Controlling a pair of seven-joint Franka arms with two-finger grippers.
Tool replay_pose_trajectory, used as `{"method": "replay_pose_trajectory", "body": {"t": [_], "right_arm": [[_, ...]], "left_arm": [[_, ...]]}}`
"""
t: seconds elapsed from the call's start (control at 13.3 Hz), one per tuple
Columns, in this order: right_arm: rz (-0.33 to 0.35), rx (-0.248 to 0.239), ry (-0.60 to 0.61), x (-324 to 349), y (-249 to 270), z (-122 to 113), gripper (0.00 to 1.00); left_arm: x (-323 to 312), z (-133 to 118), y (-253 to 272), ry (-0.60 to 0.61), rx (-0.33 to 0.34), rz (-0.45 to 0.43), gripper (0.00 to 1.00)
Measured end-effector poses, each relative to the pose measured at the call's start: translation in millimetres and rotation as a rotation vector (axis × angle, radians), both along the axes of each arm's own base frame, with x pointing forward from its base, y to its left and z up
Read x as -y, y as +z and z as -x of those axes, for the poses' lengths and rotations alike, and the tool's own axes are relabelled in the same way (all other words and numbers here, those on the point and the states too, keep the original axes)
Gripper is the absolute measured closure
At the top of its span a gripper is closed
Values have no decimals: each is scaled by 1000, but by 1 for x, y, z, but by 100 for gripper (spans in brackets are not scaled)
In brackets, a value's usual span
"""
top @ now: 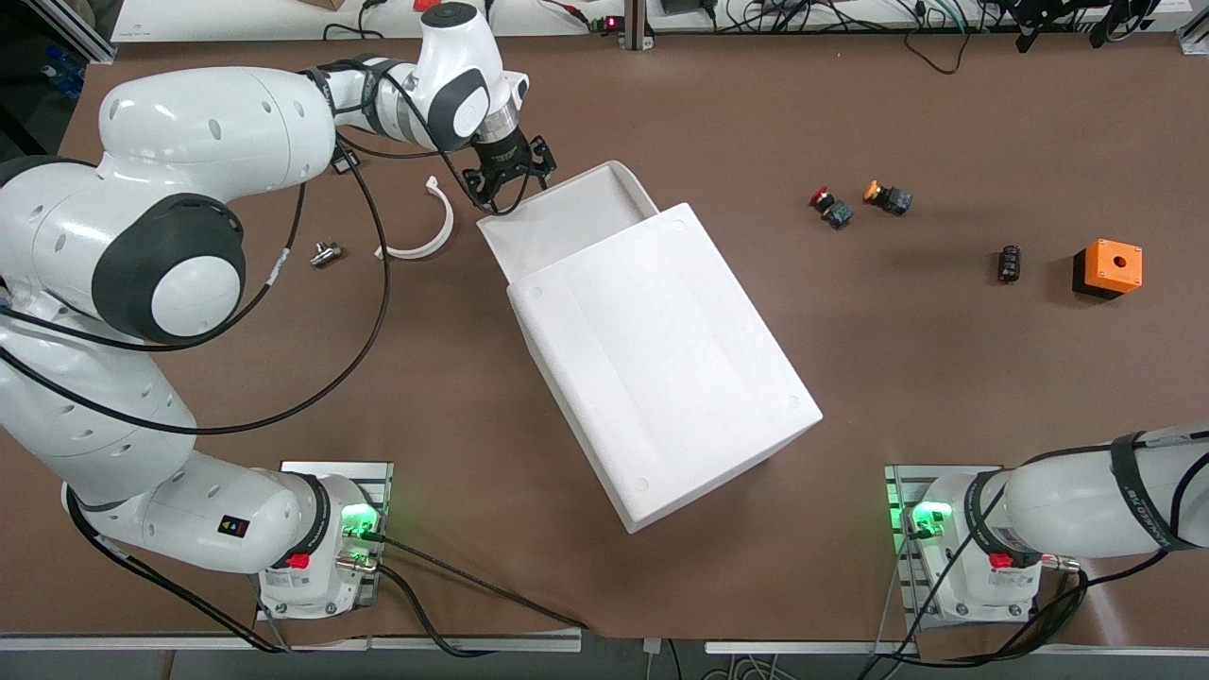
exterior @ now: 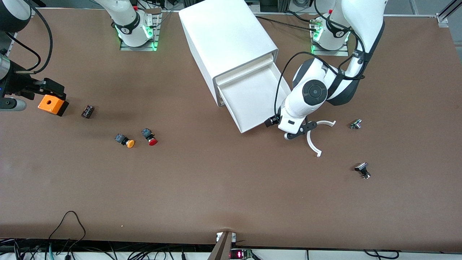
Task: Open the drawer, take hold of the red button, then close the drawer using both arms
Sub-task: 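Push the drawer closed with the left gripper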
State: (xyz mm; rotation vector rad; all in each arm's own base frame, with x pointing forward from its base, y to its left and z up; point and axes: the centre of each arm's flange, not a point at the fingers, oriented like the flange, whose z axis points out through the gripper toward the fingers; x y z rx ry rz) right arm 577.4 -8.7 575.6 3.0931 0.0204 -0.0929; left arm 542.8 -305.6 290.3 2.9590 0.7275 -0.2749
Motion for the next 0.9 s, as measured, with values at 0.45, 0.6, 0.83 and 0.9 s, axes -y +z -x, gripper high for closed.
{"method": "replay_pose_trajectory", "body": {"t": [0.45,0.6,0.83,0.9], "right_arm": [[-1,8,23,0,-4,-3,0],[-2,-8,63,1,-12,-5,0],[-3,-20,56,6,-21,-9,0],[-4,-19,53,9,-24,-11,0]], "left_arm": [[34,27,-3,34,-37,0,1],[45,42,-9,20,-57,-3,1],[62,67,-17,-16,-90,-5,1],[70,79,-18,-21,-110,6,1]]}}
